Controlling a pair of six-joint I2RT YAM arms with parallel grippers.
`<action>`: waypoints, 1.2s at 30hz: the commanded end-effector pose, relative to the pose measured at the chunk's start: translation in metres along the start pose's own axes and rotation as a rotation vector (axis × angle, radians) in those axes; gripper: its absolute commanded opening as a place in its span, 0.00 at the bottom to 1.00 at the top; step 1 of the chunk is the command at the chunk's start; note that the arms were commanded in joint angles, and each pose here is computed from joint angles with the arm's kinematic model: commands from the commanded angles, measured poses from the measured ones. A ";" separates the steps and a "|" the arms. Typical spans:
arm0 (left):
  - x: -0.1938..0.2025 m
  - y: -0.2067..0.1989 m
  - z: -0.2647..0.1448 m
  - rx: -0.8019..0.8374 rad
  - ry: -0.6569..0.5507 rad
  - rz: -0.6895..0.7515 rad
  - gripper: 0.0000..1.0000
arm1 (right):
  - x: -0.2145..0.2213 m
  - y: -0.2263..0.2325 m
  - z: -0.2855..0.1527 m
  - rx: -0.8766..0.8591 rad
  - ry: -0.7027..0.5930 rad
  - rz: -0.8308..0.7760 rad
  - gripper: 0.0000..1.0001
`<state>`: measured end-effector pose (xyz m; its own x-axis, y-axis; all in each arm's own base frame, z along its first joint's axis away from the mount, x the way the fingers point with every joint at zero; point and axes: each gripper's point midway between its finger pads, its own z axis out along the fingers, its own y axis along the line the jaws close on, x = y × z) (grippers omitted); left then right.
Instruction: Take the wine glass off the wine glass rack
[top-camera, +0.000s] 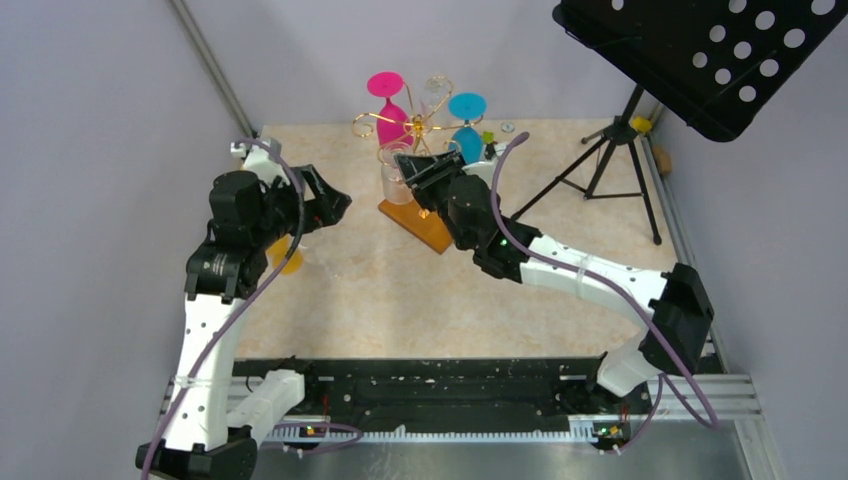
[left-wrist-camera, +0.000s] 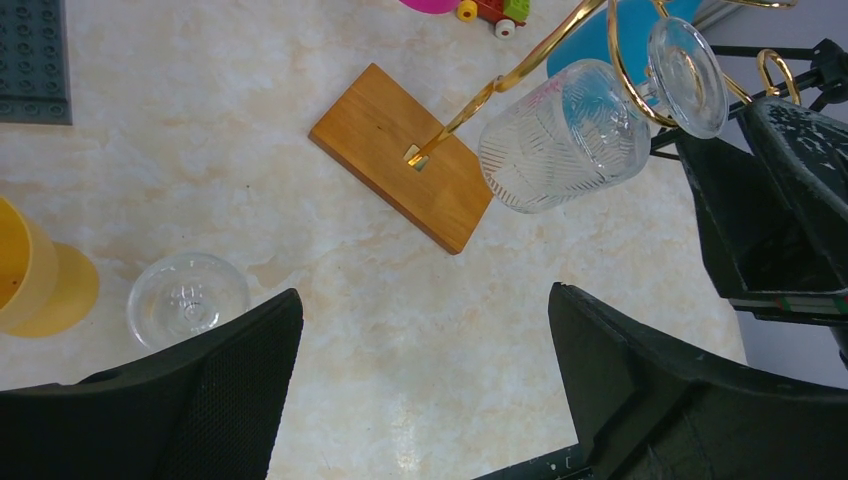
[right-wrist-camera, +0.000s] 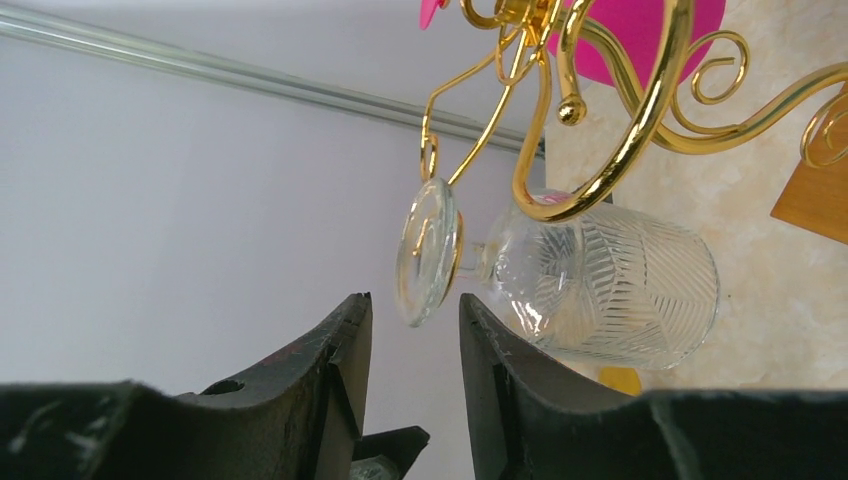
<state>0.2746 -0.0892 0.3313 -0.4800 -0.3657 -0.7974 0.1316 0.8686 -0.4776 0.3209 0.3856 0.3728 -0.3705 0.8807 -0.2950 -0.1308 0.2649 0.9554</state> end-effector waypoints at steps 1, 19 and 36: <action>-0.014 -0.005 -0.007 0.018 -0.068 0.037 0.96 | -0.003 0.024 0.004 -0.047 -0.025 0.029 0.38; -0.011 -0.004 -0.009 0.014 -0.068 0.043 0.96 | -0.014 0.018 0.009 -0.021 -0.096 0.003 0.25; -0.008 -0.006 -0.015 0.024 -0.062 0.039 0.96 | -0.018 0.020 0.006 -0.030 -0.101 0.002 0.00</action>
<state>0.2662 -0.0865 0.3354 -0.4546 -0.3538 -0.8174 0.1462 0.8757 -0.4603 0.3362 0.3804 0.3688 -0.2847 0.8986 -0.3340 -0.1093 0.3157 0.9425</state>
